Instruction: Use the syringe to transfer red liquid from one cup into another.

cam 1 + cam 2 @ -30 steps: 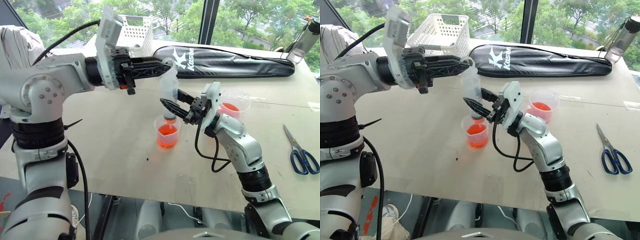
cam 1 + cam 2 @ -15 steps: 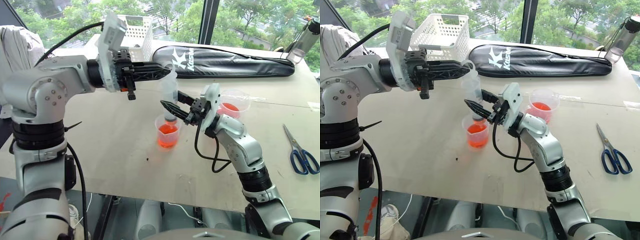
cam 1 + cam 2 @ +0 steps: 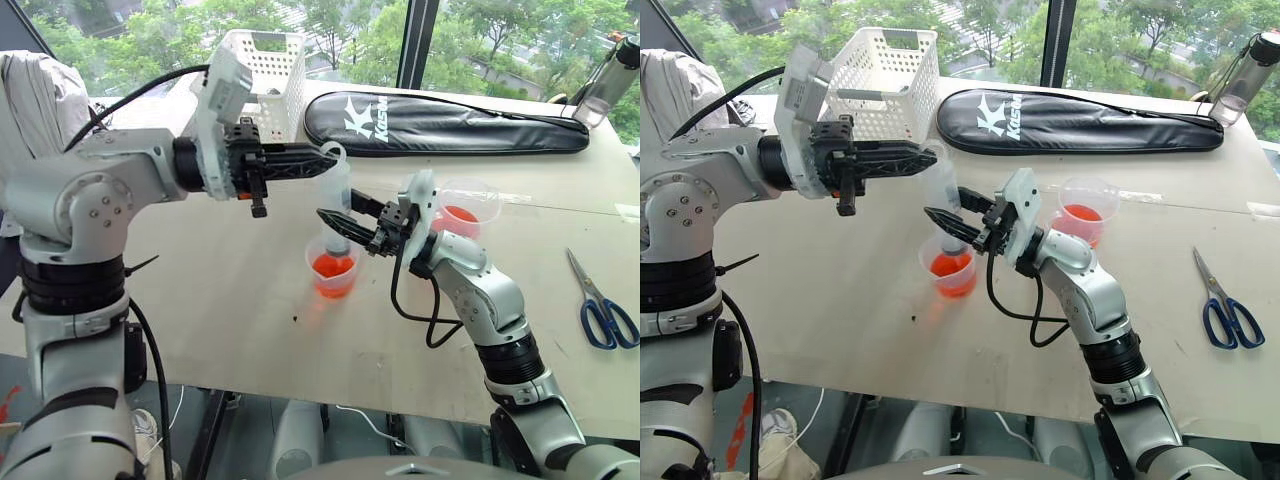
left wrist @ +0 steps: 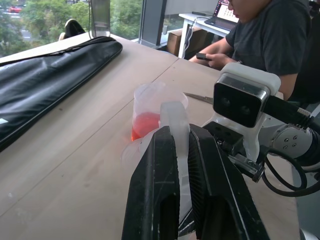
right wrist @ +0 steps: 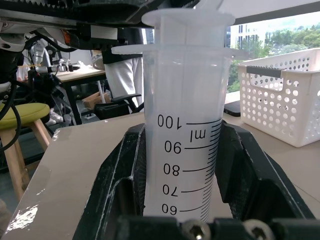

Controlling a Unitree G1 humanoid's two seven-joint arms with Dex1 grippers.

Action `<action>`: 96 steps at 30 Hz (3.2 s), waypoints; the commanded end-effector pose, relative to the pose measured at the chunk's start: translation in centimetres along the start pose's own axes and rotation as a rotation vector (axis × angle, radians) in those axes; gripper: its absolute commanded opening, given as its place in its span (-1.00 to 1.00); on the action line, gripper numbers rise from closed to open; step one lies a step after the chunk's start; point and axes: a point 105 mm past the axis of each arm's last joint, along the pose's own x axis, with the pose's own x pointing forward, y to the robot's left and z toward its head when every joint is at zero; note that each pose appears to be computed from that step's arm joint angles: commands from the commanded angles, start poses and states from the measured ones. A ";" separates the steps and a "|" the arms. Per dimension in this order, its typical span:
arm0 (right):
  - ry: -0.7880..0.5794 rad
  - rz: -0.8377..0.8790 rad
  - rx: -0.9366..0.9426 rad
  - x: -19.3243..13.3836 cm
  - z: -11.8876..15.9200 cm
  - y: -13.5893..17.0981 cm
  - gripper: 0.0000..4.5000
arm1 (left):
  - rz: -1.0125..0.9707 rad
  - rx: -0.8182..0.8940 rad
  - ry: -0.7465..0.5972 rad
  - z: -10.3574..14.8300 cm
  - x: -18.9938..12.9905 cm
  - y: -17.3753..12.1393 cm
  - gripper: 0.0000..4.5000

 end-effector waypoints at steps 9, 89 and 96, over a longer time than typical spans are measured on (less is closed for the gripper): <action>-0.158 0.048 -0.103 0.7 4.9 1.1 -0.34 | -0.052 -0.044 0.053 -1.3 0.3 -1.5 -1.00; 0.442 -0.044 -0.284 -17.7 5.8 2.4 1.00 | 0.350 -0.576 0.350 -10.0 -9.8 5.2 -0.29; 0.451 -0.052 -0.286 -18.4 6.2 4.1 1.00 | 0.304 -0.615 0.462 -12.7 -6.8 6.9 -0.29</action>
